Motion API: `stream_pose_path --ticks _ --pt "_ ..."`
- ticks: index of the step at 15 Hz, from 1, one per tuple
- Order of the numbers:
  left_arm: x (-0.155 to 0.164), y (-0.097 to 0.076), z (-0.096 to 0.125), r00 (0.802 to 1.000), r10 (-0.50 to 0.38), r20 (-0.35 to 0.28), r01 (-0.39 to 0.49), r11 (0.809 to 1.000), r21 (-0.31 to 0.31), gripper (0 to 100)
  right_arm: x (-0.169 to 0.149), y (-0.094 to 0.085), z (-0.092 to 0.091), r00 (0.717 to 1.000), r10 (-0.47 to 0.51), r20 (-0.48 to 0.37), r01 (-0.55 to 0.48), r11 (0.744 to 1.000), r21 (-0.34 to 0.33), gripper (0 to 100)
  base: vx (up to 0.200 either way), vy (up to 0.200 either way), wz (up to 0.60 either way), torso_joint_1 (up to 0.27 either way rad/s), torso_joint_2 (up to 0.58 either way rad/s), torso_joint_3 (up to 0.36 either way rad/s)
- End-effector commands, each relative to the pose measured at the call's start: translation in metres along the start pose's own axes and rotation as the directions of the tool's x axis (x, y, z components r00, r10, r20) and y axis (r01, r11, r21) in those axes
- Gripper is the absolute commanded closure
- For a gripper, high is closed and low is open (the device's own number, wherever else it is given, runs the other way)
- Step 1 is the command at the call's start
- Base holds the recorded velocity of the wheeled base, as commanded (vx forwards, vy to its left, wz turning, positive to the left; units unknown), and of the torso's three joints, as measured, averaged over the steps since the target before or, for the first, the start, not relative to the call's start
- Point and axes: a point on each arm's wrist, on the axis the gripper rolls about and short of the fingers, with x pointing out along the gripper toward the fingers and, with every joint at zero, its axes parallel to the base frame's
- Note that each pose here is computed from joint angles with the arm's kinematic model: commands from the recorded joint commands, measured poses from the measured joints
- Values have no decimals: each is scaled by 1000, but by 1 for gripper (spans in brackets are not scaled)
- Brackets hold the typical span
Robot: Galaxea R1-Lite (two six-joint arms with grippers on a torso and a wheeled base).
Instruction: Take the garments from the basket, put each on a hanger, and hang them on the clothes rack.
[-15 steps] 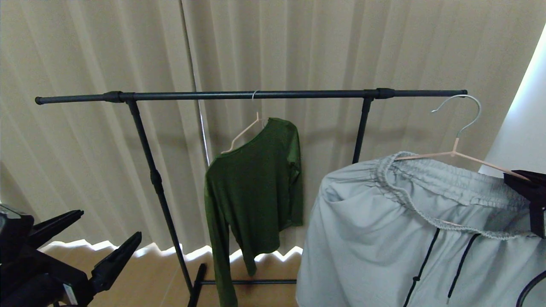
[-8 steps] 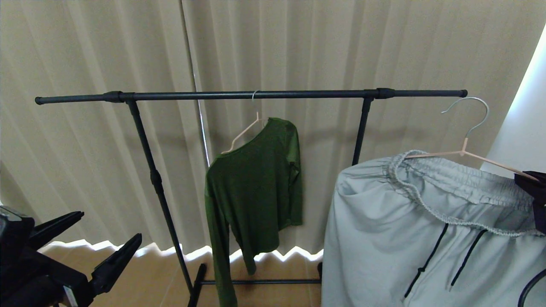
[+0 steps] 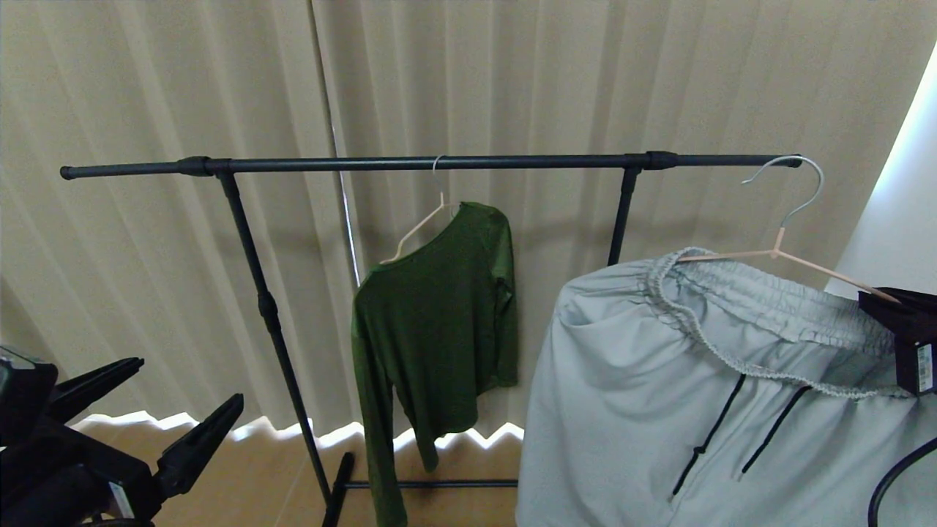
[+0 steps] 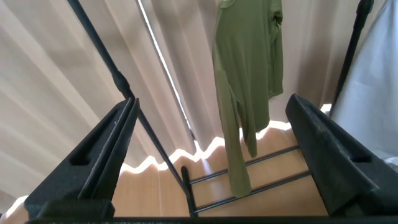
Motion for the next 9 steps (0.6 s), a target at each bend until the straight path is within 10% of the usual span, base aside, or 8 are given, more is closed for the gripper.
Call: stream_pose_path --ticks 1,9 --pt "0 0 0 1000 -1 -2 1 1000 -5 0 2 1 -1 1000 7 -8 -7 1000 -3 100 200 0 0 2 2 2" --pt "0 0 -1 1000 -1 -2 1 1000 -7 0 2 4 -7 1000 15 -24 -15 1000 -3 100 200 0 0 3 1 4"
